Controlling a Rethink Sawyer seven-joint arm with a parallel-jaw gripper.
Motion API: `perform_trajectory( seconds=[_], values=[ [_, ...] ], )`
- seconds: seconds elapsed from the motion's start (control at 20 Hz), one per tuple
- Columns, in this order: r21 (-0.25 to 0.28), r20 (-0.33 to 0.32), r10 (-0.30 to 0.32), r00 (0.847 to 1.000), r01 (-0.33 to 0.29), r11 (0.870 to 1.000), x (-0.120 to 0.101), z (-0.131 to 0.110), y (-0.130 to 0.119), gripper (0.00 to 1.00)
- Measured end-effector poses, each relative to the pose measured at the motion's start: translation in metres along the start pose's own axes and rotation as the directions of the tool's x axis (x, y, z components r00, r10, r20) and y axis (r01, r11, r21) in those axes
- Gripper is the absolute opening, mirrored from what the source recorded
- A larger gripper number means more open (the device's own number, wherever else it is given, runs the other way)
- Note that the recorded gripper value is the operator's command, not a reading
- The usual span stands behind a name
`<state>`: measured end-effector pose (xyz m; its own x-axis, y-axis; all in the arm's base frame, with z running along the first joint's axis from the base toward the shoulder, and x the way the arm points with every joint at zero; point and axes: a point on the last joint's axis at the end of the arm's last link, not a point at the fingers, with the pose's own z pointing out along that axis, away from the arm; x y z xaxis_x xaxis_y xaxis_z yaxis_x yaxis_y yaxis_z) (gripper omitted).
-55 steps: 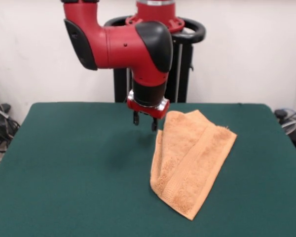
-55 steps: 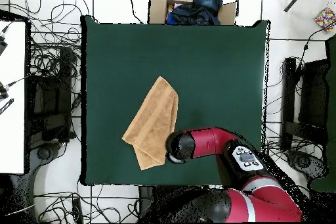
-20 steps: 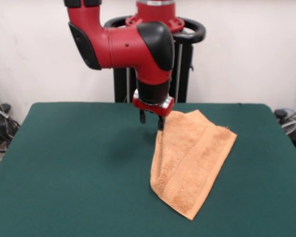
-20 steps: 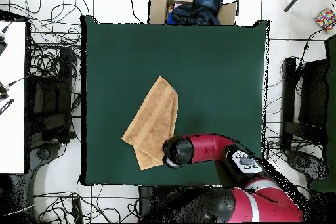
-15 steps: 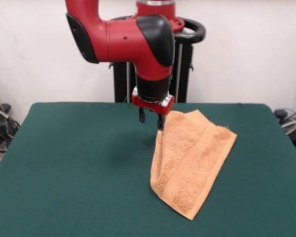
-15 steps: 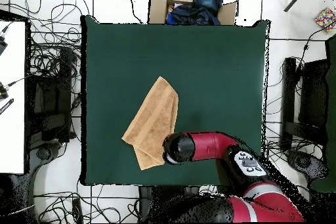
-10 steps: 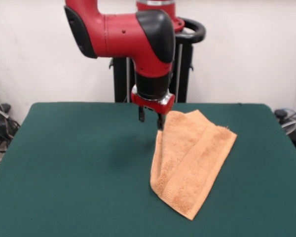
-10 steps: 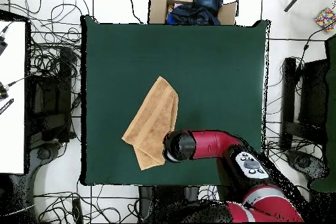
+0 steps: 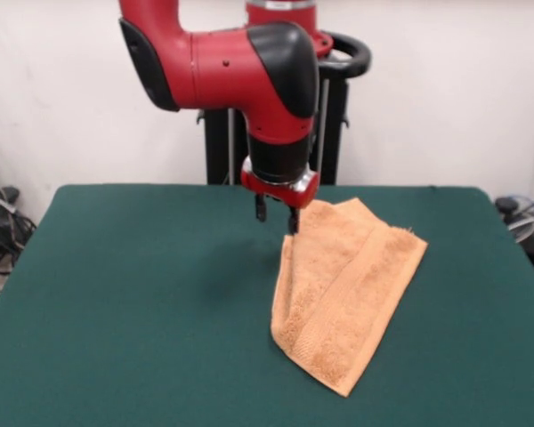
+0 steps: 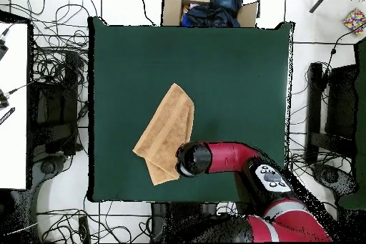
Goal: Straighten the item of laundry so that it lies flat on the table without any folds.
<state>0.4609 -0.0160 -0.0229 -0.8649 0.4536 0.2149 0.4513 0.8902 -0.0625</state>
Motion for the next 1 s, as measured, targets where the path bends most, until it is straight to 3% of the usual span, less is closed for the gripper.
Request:
perform_trajectory(
  seconds=[0.4,0.7,1.0],
  values=[
    [-0.005,-0.03,-0.005,1.0,0.004,1.0,0.008,0.018,0.003,1.0],
    [-0.015,-0.015,-0.021,1.0,0.021,1.0,0.009,0.026,0.013,1.0],
    [0.013,0.021,-0.07,0.997,0.07,0.997,0.013,0.026,0.016,1.0]
  ],
)
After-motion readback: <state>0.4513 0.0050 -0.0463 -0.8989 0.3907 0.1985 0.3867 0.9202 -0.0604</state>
